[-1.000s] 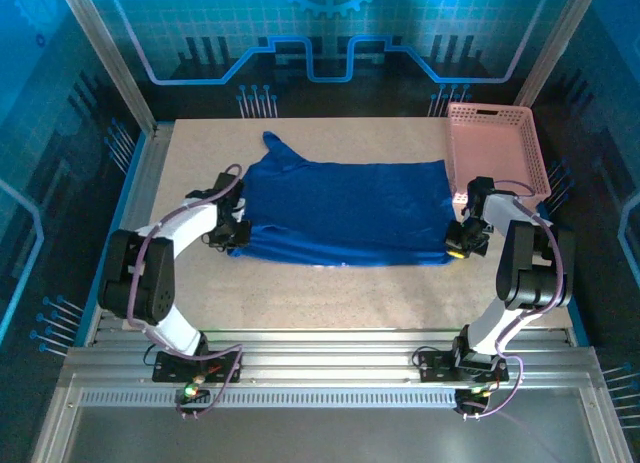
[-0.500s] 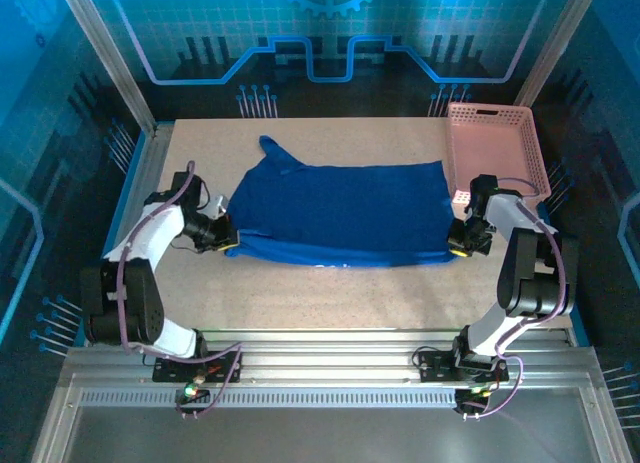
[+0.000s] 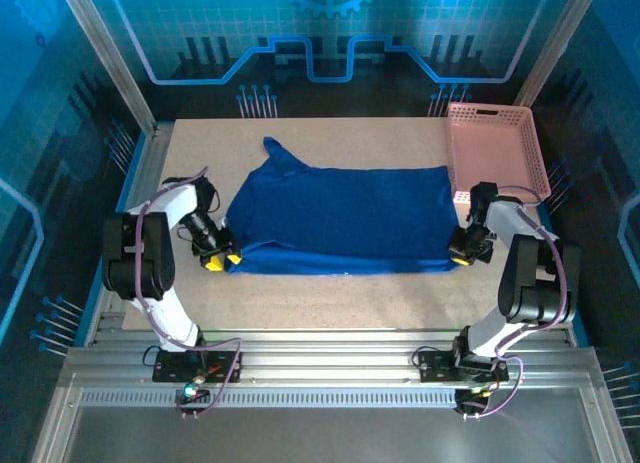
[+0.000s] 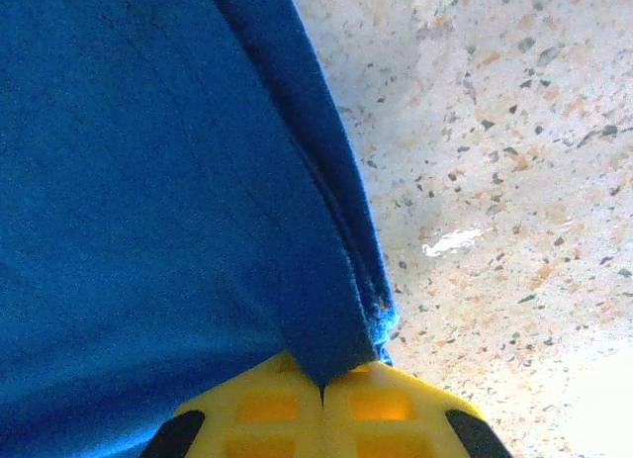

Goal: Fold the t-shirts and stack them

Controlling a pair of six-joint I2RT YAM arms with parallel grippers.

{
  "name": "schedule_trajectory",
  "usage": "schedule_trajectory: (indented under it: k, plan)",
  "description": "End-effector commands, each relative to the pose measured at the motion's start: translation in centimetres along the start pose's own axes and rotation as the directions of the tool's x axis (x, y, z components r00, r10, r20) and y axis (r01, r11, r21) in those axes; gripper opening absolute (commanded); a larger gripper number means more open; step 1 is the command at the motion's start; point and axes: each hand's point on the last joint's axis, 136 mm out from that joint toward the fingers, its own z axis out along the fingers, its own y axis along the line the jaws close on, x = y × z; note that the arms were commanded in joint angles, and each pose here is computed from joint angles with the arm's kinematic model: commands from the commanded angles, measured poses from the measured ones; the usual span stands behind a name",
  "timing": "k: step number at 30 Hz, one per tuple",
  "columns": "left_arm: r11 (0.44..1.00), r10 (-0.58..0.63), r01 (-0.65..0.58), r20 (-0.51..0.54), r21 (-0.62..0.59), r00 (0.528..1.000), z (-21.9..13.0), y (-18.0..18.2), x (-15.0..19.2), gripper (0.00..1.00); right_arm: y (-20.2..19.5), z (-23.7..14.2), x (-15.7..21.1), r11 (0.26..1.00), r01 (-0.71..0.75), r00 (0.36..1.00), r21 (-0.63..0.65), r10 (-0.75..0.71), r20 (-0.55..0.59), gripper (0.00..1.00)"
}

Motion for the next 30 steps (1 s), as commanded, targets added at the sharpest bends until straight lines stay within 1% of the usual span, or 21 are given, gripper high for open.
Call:
schedule_trajectory:
  k: [1, 3, 4, 5, 6, 7, 8, 9, 10, 11, 12, 14, 17, 19, 22, 30]
  plan:
    - [0.994, -0.034, 0.038, 0.042, -0.099, 0.999, -2.3, 1.4, 0.7, 0.51, -1.0, -0.3, 0.6, 0.999, -0.032, 0.999, 0.023, 0.032, -0.001, 0.0]
    - [0.997, -0.022, 0.031, 0.14, -0.064, 0.99, -4.0, -0.1, -0.1, 0.55, -0.9, -0.4, 0.6, 0.999, -0.034, 0.999, 0.02, 0.034, 0.003, 0.0]
    - [0.999, 0.024, -0.017, 0.205, -0.034, 0.979, -5.1, -1.8, -0.6, 0.57, -0.9, -0.5, 0.6, 0.999, -0.034, 0.999, 0.017, 0.034, 0.006, 0.0]
    - [0.997, 0.083, -0.077, 0.273, -0.032, 0.959, -6.2, -3.5, -1.2, 0.6, -0.9, -0.5, 0.5, 0.999, -0.034, 0.999, 0.016, 0.034, 0.007, 0.0]
    - [0.99, 0.141, -0.132, 0.325, -0.049, 0.935, -7.1, -5.0, -1.6, 0.62, -0.8, -0.6, 0.5, 0.999, -0.034, 0.999, 0.013, 0.034, 0.009, 0.0]
    - [0.975, 0.219, -0.214, 0.367, -0.056, 0.904, -7.8, -7.1, -1.8, 0.63, -0.7, -0.7, 0.4, 0.999, -0.034, 0.999, 0.012, 0.034, 0.012, 0.0]
    - [0.952, 0.299, -0.297, 0.401, -0.067, 0.866, -8.3, -9.2, -1.9, 0.65, -0.7, -0.8, 0.3, 0.999, -0.034, 0.999, 0.011, 0.034, 0.014, 0.0]
    - [0.932, 0.355, -0.349, 0.427, -0.096, 0.831, -8.5, -10.5, -2.2, 0.66, -0.7, -0.8, 0.2, 0.999, -0.033, 0.999, 0.009, 0.033, 0.014, 0.0]
    - [0.91, 0.405, -0.399, 0.449, -0.113, 0.797, -8.7, -11.8, -2.3, 0.67, -0.6, -0.8, 0.2, 0.999, -0.038, 0.999, 0.008, 0.038, 0.011, 0.0]
    - [0.893, 0.433, -0.438, 0.466, -0.105, 0.772, -8.8, -12.9, -2.5, 0.67, -0.5, -0.7, 0.2, 0.999, -0.036, 0.999, 0.009, 0.036, 0.008, 0.0]
    - [0.881, 0.448, -0.464, 0.476, -0.091, 0.757, -8.7, -13.7, -2.6, 0.67, -0.6, -0.7, 0.2, 0.999, -0.039, 0.999, 0.009, 0.039, 0.007, 0.0]
    - [0.835, 0.508, -0.547, 0.472, -0.064, 0.72, -8.1, -15.3, -2.4, 0.67, -0.6, -0.6, 0.2, 0.999, -0.038, 0.999, 0.011, 0.038, 0.007, 0.0]
    - [0.765, 0.618, -0.631, 0.42, -0.128, 0.665, -6.6, -16.1, -2.2, 0.67, -0.7, -0.3, 0.4, 0.999, -0.038, 0.999, 0.015, 0.038, -0.001, 0.0]
    - [0.738, 0.661, -0.652, 0.379, -0.173, 0.648, -5.6, -15.8, -2.6, 0.67, -0.7, -0.1, 0.4, 0.999, -0.035, 0.999, 0.018, 0.036, -0.003, 0.0]
    - [0.709, 0.7, -0.668, 0.332, -0.226, 0.632, -4.5, -14.9, -3.4, 0.65, -0.7, 0.0, 0.5, 0.999, -0.03, 0.999, 0.02, 0.031, -0.011, 0.0]
    - [0.663, 0.748, -0.708, 0.243, -0.244, 0.617, -1.8, -14.1, -4.3, 0.62, -0.8, 0.0, 0.5, 0.999, -0.016, 1.0, 0.028, 0.016, -0.011, 0.0]
